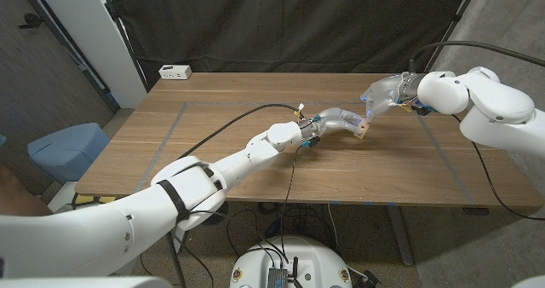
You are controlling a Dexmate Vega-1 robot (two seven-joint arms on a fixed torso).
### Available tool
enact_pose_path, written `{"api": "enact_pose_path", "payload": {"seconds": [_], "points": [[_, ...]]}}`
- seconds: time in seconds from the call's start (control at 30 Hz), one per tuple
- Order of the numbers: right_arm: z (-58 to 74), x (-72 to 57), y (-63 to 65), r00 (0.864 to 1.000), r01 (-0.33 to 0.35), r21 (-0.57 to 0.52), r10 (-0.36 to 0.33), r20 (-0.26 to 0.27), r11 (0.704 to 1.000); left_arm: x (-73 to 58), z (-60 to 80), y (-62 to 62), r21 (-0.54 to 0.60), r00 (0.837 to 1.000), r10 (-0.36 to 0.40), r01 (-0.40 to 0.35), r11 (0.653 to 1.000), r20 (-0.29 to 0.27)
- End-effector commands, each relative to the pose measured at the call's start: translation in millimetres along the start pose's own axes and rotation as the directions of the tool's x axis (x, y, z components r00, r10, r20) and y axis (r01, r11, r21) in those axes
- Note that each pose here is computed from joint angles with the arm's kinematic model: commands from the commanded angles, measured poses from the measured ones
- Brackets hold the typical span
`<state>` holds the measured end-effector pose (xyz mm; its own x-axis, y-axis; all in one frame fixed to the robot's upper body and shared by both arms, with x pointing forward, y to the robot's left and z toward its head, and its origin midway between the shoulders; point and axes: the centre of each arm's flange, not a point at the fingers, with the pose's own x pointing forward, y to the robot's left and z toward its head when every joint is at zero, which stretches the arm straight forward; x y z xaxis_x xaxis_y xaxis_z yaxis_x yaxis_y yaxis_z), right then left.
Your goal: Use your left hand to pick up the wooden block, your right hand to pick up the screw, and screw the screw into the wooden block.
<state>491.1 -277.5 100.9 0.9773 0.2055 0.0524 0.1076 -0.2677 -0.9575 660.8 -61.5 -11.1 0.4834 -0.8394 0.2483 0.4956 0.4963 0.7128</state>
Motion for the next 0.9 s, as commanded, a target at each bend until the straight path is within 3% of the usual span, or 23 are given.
{"api": "enact_pose_path", "payload": {"seconds": [0.03, 0.9], "points": [[-0.5, 4.7, -0.8, 1.000, 0.007, 0.015, -0.007, 0.008, 1.000, 1.3, -1.0, 1.3, -0.004, 1.000, 0.001, -0.001, 1.000, 0.000], [-4.7, 14.3, -1.6, 1.000, 0.010, 0.035, -0.010, 0.003, 0.999, 3.4, -2.9, 2.6, -0.009, 1.000, 0.002, -0.002, 1.000, -0.010]]}}
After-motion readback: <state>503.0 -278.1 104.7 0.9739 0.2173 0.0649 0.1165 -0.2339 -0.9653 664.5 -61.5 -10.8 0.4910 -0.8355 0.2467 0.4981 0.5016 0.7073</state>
